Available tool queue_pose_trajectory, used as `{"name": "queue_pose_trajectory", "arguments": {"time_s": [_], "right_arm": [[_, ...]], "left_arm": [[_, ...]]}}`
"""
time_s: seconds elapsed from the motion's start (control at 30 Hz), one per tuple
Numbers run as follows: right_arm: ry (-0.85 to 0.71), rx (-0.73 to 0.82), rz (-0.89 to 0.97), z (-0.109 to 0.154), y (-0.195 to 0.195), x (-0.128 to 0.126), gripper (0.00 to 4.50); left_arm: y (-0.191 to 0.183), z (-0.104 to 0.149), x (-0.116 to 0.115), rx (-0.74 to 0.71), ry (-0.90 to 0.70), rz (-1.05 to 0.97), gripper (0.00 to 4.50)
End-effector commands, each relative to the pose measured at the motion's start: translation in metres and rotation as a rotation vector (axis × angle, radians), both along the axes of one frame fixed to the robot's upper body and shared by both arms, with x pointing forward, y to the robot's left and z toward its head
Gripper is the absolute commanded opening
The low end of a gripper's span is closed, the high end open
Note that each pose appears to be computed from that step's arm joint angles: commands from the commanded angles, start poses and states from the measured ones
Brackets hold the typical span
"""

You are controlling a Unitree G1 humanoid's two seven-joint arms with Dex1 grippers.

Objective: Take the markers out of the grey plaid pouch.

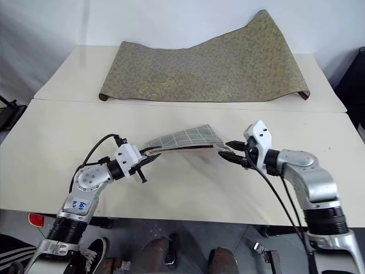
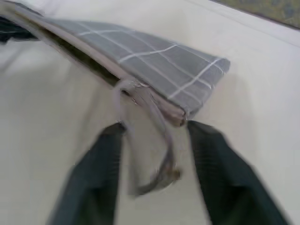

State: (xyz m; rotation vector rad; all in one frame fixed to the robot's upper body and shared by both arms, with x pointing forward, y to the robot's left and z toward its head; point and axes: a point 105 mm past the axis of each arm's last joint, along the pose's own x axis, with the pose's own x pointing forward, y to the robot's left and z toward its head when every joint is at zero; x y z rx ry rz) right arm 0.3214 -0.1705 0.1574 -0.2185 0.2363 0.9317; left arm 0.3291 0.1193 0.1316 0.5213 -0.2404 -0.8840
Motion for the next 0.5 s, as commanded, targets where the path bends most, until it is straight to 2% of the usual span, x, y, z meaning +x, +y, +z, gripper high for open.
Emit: {"name": "queue_pose_trajectory", "arguments": {"time_s": [0.03,0.1,0.17,0.2,0.3,0.43,0.5], "right_arm": [[-0.044,-0.07,0.041,0.023,-0.01,-0.012,3.6],[-0.087,-0.08,0.019,0.033,-0.015,-0.008,4.27],[-0.147,-0.053,0.014,0.045,-0.011,-0.004,4.27],[-0.195,-0.016,0.05,0.052,0.003,-0.005,4.27],[-0.25,0.119,0.15,0.057,0.052,-0.012,3.56],[-0.342,0.172,0.151,0.055,0.089,-0.013,2.18],[-0.381,0.128,0.188,0.047,0.103,-0.018,1.46]], "left_arm": [[-0.004,0.007,-0.003,-0.006,-0.036,-0.022,0.0],[-0.005,0.006,-0.002,0.008,-0.045,-0.028,0.0],[-0.004,0.007,0.0,0.001,-0.047,-0.023,0.0],[-0.005,0.008,0.0,-0.002,-0.051,-0.024,0.0],[-0.009,0.011,0.003,-0.02,-0.046,-0.026,0.0],[-0.014,0.008,0.003,0.006,-0.034,-0.037,0.0],[-0.014,0.013,0.006,-0.038,0.006,-0.023,0.0]]}}
